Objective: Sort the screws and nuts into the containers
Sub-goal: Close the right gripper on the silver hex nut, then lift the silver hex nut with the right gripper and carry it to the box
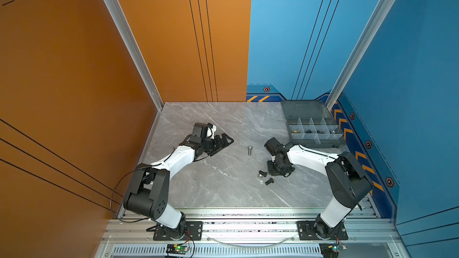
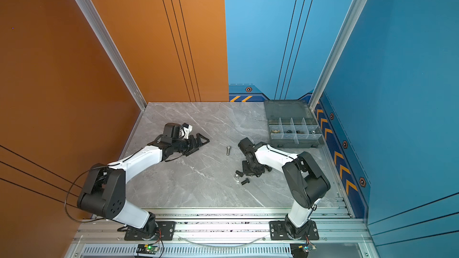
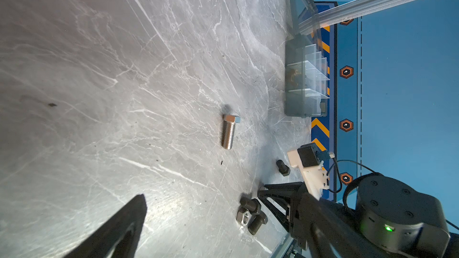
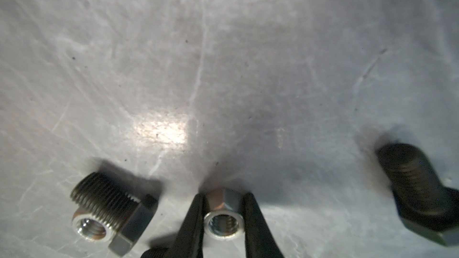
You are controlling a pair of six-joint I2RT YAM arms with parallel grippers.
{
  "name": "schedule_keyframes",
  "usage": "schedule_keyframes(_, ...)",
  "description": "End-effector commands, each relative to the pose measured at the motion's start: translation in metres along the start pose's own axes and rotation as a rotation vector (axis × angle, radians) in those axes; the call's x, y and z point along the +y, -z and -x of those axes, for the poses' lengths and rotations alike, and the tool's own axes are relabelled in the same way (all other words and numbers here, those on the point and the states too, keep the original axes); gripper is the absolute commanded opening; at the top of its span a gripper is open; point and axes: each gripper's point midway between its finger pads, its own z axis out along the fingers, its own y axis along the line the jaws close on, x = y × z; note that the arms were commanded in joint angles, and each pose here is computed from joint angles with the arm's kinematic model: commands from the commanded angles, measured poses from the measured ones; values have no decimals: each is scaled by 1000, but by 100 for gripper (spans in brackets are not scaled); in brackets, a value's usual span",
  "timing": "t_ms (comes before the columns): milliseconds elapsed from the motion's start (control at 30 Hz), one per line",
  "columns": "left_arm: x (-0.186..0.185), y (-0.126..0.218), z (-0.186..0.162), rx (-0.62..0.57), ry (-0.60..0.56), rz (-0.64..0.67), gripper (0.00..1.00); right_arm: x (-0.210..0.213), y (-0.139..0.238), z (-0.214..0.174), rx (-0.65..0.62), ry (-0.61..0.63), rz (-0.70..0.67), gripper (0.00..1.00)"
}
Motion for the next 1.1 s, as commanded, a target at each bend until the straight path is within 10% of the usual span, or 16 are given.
schedule_keyframes(0,-3,7,0,-13,-21,-11,98,2,10,1,-7,-9,63,1)
schedule_keyframes(633,-6,8,9,-38,-18,-11,98,-199,168,123,-488,-560,235,0)
schedule_keyframes(1067,-10,6,15,-28,-19,-20,98,-297,207,158,-621,-782,216,0)
